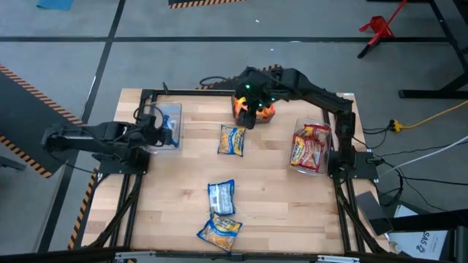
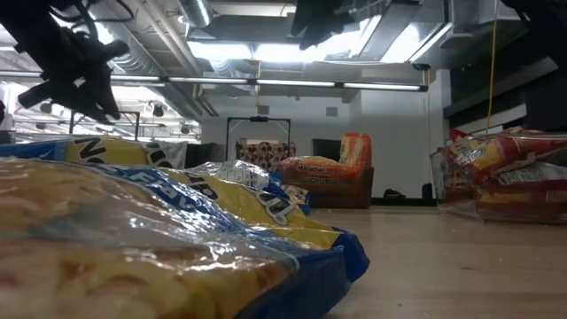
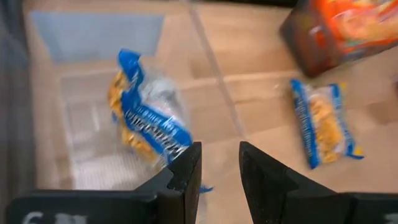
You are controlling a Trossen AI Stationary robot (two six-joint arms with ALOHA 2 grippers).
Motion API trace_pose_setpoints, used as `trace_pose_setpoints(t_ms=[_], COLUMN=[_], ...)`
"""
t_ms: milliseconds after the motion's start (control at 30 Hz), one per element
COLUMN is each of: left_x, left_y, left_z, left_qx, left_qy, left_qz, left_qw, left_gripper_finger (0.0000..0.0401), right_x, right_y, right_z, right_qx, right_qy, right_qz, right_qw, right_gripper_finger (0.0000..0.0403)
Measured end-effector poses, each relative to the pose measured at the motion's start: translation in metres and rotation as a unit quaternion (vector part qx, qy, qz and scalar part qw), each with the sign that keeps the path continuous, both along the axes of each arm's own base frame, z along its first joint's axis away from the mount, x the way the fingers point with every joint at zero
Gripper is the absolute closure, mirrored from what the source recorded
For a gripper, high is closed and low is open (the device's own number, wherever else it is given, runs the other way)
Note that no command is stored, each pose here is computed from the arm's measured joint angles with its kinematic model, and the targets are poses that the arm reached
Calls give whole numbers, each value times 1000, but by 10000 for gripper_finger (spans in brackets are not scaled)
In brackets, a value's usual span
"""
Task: Sort Maruchan noodles
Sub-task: Put the blue noodle pack into the left transparent bin
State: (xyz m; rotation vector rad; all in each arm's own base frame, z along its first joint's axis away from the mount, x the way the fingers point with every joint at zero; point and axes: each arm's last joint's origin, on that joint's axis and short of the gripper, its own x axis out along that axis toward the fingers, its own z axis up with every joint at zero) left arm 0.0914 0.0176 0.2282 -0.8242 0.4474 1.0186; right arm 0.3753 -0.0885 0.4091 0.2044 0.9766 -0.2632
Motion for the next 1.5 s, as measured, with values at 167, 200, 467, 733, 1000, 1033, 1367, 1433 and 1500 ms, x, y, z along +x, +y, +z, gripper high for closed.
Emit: trace_pose_setpoints(t_ms=[167,200,467,733,1000,1033,1367,1433,1500], left_x=[6,8,26,38,44,44,41,41,41], left_y=[9,11,30,56,76,77,79,79,78], left_z=[-7,-8,-21,-34,-27,-26,-24,-23,-17], left_qx=[-55,-64,-105,-127,-92,-89,-80,-80,-76], left_qy=[34,44,103,139,68,70,90,87,80], left_qz=[21,20,2,-6,22,24,3,3,2], left_qw=[998,997,989,982,993,993,993,993,994], left_gripper_finger=[300,300,300,300,304,309,398,400,400], right_x=[3,3,-2,-6,-6,-7,-7,-7,-7], right_y=[15,18,33,45,52,52,51,51,50], right_z=[0,0,-5,-7,-8,-8,-8,-8,-8], right_qx=[-6,-7,-44,-49,-57,-56,-66,-73,-76], right_qy=[5,5,60,90,93,94,98,99,101], right_qz=[16,19,12,-1,-3,-4,-10,-11,-5], right_qw=[1000,1000,997,995,994,994,993,992,992], right_gripper_finger=[174,174,174,174,174,174,174,174,174])
